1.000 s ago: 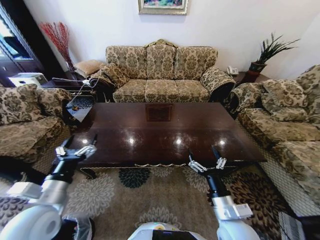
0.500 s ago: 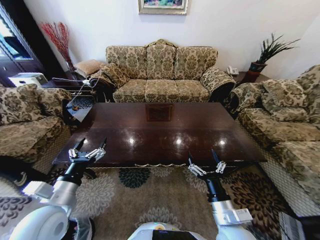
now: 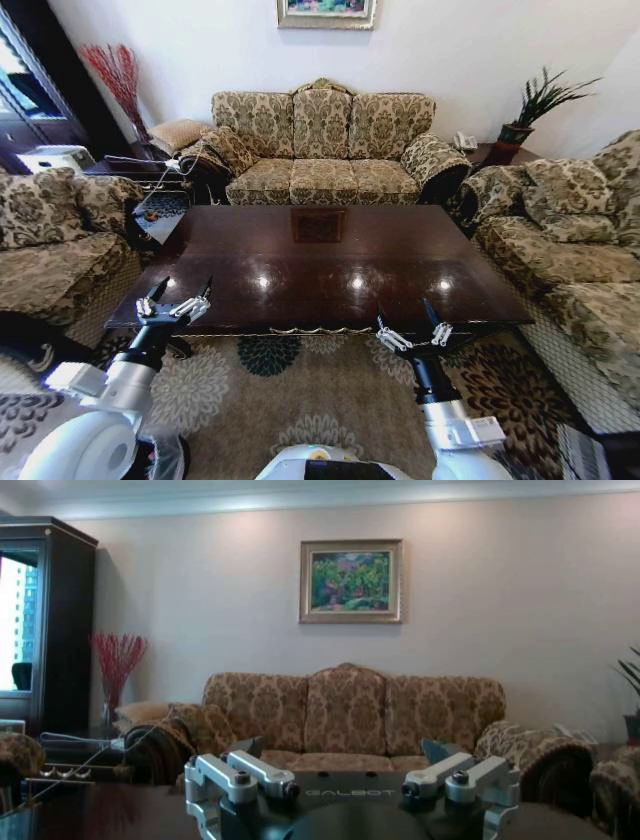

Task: Move to the front of the table and place the trash on the table into the trash bin.

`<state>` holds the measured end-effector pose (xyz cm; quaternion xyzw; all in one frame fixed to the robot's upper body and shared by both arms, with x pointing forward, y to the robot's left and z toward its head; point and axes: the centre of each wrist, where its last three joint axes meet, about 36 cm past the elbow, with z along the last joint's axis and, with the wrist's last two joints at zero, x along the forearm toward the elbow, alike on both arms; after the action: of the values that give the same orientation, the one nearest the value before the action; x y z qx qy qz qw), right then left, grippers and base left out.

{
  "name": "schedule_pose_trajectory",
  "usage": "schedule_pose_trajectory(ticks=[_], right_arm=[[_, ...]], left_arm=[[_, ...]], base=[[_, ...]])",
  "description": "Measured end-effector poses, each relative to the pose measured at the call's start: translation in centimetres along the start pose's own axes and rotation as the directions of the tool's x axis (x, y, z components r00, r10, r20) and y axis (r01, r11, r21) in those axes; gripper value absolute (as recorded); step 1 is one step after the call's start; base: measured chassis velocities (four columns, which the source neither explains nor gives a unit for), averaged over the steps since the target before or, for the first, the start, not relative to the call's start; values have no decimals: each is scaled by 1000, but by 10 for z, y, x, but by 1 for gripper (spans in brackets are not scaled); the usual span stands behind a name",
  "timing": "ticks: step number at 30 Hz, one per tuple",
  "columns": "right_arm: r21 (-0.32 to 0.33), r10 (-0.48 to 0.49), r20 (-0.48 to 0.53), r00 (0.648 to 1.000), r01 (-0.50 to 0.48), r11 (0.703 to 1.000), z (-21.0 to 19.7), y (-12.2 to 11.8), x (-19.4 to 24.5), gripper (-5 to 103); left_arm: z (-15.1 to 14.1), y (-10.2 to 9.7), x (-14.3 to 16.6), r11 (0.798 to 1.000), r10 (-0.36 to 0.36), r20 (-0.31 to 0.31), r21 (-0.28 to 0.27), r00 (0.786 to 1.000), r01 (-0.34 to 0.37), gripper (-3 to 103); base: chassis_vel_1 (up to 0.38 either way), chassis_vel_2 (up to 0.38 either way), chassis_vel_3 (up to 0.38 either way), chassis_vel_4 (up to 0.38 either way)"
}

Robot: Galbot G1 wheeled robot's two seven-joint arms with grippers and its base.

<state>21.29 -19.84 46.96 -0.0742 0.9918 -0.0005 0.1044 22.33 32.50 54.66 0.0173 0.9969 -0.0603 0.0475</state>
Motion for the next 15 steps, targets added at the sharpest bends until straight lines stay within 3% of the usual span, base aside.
schedule_pose_trajectory(ticks=[15], right_arm=[[-1, 0, 0, 1000, 0, 1000, 0, 0, 0, 100]], left_arm=[[0, 0, 0, 1000, -2, 0, 0, 1000, 2, 100]], base=[[0, 0, 0, 0]])
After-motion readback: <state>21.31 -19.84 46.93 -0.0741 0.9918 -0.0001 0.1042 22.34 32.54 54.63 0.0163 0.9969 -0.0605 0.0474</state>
